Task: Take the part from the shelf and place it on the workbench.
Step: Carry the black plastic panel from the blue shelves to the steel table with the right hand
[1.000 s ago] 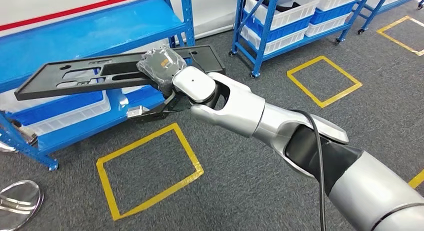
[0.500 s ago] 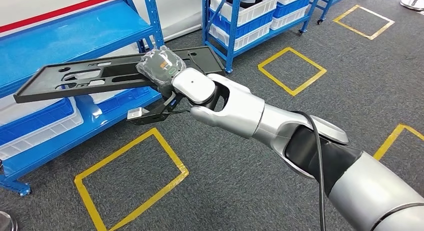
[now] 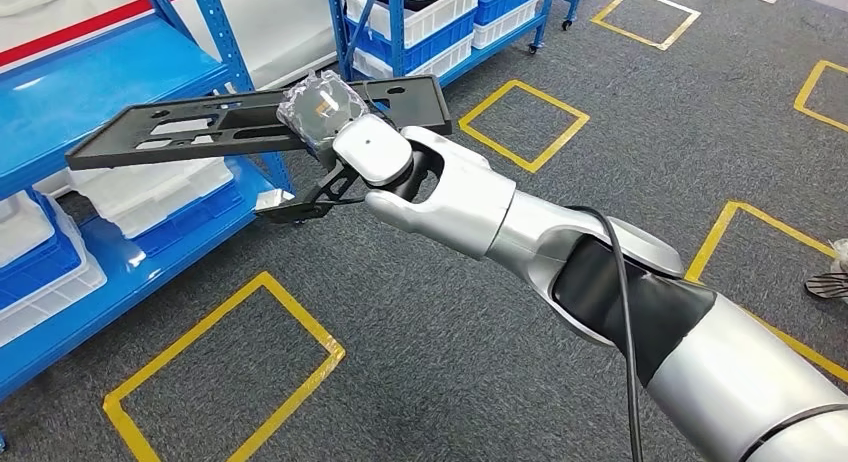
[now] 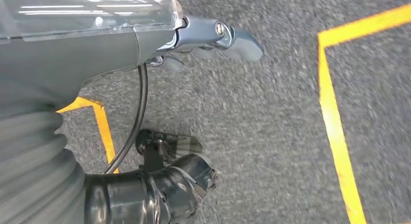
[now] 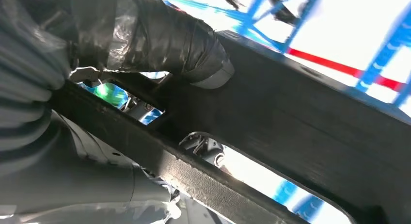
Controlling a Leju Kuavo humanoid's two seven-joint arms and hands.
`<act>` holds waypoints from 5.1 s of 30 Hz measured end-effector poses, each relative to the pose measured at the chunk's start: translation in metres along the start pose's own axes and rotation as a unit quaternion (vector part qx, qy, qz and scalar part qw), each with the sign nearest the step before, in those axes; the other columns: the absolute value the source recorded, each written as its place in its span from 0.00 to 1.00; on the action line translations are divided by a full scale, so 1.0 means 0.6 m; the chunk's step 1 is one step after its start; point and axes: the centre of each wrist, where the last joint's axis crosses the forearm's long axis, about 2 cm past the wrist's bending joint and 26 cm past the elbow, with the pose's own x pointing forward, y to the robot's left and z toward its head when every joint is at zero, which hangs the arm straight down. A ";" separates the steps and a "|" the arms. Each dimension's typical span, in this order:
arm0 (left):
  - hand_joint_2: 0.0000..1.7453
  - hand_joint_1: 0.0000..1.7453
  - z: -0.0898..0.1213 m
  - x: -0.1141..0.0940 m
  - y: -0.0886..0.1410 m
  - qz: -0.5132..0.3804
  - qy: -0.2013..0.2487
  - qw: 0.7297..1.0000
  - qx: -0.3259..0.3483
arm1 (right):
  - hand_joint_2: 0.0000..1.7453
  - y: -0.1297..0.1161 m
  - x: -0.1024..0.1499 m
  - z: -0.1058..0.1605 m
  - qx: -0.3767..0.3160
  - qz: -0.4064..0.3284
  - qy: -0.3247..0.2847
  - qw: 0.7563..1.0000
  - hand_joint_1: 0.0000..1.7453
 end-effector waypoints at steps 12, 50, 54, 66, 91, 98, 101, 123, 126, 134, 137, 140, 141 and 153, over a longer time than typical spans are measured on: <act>1.00 0.00 0.002 -0.004 0.001 -0.010 0.014 1.000 0.000 | 1.00 -0.019 -0.027 -0.047 0.055 0.036 0.081 0.995 1.00; 1.00 0.00 0.002 -0.006 0.008 0.014 0.016 1.000 0.011 | 1.00 -0.038 -0.095 -0.045 0.074 0.061 0.163 0.982 1.00; 1.00 0.00 0.002 -0.006 0.009 0.014 0.015 1.000 0.013 | 1.00 -0.030 -0.097 -0.043 0.080 0.061 0.165 0.981 1.00; 1.00 0.00 0.002 -0.004 0.014 0.020 0.004 1.000 0.017 | 1.00 -0.037 -0.099 -0.044 0.081 0.069 0.169 0.980 1.00; 1.00 0.00 0.002 -0.002 0.034 0.016 0.005 0.999 0.032 | 1.00 -0.040 -0.118 -0.035 0.064 0.027 0.184 0.980 1.00; 1.00 0.00 0.002 -0.002 0.034 0.014 0.003 0.999 0.029 | 1.00 -0.043 -0.112 -0.038 0.060 0.021 0.182 0.981 1.00; 1.00 0.00 0.001 -0.001 0.035 0.013 0.002 1.000 0.029 | 1.00 -0.043 -0.111 -0.038 0.059 0.021 0.180 0.982 1.00; 1.00 0.00 0.000 0.004 0.037 0.014 -0.003 0.999 0.029 | 1.00 -0.046 -0.113 -0.039 0.056 0.018 0.180 0.982 1.00; 1.00 0.00 0.000 0.003 0.036 0.014 -0.003 0.999 0.028 | 1.00 -0.052 -0.113 -0.040 0.053 0.019 0.180 0.982 1.00; 1.00 0.00 0.000 0.002 0.035 0.016 -0.002 0.999 0.029 | 1.00 -0.060 -0.110 -0.042 0.050 0.020 0.178 0.983 1.00; 1.00 0.00 -0.001 0.004 0.035 0.017 -0.004 0.999 0.028 | 1.00 -0.064 -0.112 -0.042 0.049 0.022 0.179 0.982 1.00; 1.00 0.00 -0.001 0.006 0.034 0.017 -0.005 0.999 0.027 | 1.00 -0.068 -0.117 -0.040 0.048 0.025 0.183 0.982 1.00; 1.00 0.00 -0.001 0.006 0.034 0.017 -0.005 0.999 0.027 | 1.00 -0.070 -0.118 -0.040 0.047 0.026 0.184 0.982 1.00; 1.00 0.00 -0.002 0.009 0.033 0.014 -0.004 1.000 0.022 | 1.00 -0.083 -0.113 -0.044 0.041 0.028 0.186 0.981 1.00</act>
